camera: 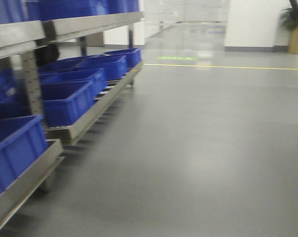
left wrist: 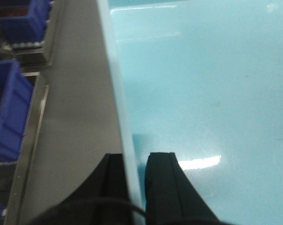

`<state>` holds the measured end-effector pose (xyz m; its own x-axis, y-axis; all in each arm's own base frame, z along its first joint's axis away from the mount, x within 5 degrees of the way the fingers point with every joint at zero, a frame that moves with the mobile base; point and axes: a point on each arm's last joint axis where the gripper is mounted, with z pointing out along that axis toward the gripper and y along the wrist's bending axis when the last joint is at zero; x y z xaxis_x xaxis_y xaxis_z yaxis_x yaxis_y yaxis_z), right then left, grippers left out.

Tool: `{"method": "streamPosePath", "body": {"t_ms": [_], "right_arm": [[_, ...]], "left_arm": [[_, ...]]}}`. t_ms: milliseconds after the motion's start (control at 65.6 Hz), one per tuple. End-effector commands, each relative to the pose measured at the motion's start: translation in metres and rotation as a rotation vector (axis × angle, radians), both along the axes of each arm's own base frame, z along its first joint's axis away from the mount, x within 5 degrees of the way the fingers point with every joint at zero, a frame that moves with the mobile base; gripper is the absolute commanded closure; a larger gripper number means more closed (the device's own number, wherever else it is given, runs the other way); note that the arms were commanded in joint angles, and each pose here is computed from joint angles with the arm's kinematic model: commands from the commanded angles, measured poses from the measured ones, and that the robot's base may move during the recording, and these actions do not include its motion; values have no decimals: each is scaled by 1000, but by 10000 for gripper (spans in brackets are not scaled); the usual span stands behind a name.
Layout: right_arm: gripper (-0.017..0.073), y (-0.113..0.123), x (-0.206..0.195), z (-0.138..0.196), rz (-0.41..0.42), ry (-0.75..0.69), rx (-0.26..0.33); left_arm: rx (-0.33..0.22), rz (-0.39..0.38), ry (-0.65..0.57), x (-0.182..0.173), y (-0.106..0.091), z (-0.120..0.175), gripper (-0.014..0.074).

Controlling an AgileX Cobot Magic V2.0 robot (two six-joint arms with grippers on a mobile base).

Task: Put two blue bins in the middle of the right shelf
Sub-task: 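Drive across the floor carrying the teal bin in both grippers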

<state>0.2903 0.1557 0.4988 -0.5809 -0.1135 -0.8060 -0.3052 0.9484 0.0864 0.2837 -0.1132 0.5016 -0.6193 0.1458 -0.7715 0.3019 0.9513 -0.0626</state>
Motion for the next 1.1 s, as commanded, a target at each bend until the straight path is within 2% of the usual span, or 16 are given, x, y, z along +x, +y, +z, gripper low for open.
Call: {"method": "streamPosePath", "body": {"t_ms": [0, 1083], "right_arm": [[713, 3, -2, 11, 32, -74, 45], [713, 3, -2, 11, 32, -74, 45]], "left_arm": [[-77, -68, -35, -9, -9, 11, 704], [-77, -68, -35, -9, -9, 11, 704]]}}
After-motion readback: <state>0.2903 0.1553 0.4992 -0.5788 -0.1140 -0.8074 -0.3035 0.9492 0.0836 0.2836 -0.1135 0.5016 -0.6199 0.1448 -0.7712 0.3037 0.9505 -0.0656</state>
